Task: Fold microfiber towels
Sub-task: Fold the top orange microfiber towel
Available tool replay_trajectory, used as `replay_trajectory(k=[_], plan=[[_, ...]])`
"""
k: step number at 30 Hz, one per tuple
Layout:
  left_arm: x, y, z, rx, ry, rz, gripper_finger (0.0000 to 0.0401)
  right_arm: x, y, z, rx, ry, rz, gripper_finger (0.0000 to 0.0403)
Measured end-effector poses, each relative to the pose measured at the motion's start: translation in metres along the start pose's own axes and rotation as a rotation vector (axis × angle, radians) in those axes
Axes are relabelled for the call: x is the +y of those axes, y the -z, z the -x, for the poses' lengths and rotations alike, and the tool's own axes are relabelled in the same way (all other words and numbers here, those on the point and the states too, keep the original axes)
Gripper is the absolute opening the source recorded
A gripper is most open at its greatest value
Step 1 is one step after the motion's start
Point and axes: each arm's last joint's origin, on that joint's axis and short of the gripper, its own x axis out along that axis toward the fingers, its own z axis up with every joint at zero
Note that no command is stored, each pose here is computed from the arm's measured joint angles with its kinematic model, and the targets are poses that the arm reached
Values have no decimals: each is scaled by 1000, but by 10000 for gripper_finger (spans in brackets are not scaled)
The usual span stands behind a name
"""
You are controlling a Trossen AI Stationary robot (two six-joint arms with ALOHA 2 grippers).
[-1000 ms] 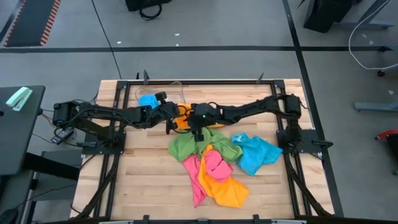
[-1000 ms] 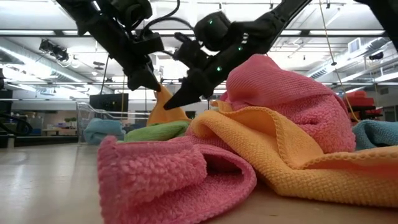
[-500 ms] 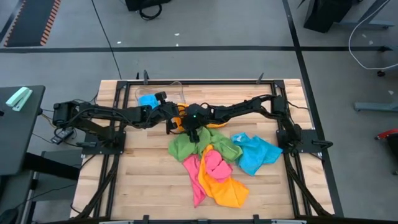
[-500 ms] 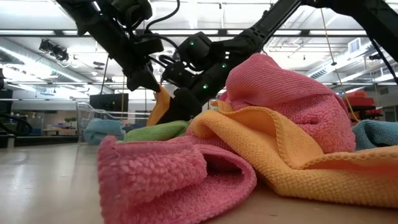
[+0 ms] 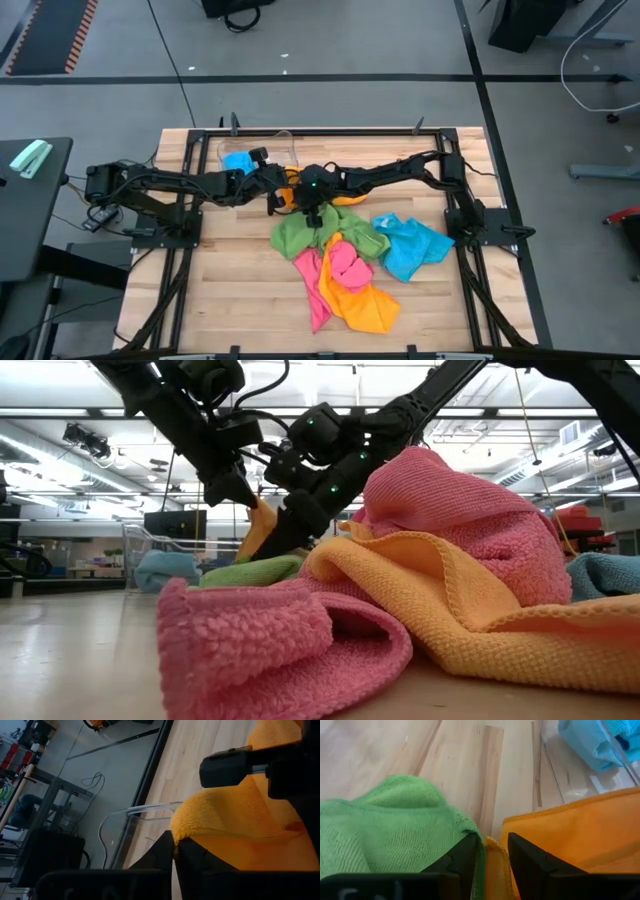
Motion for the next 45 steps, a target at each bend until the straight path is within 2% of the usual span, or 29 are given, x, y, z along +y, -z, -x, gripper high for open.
replay_trajectory(k=[5, 15, 23, 32, 39, 45], plan=[[0, 0, 0, 1, 0, 5, 31, -2, 0, 3, 6, 3, -10, 126], [0, 0, 0, 3, 1, 4, 16, -5, 1, 4, 19, 5, -18, 125], [0, 0, 0, 3, 1, 5, 31, -11, 4, 7, 34, 13, -40, 125], [0, 0, 0, 3, 1, 5, 16, -10, 5, 7, 52, 8, -44, 125], [0, 0, 0, 3, 2, 6, 32, -10, -5, 26, 66, 14, -41, 125], [0, 1, 0, 5, 3, 17, 26, -9, -8, 35, 75, 12, -42, 125]])
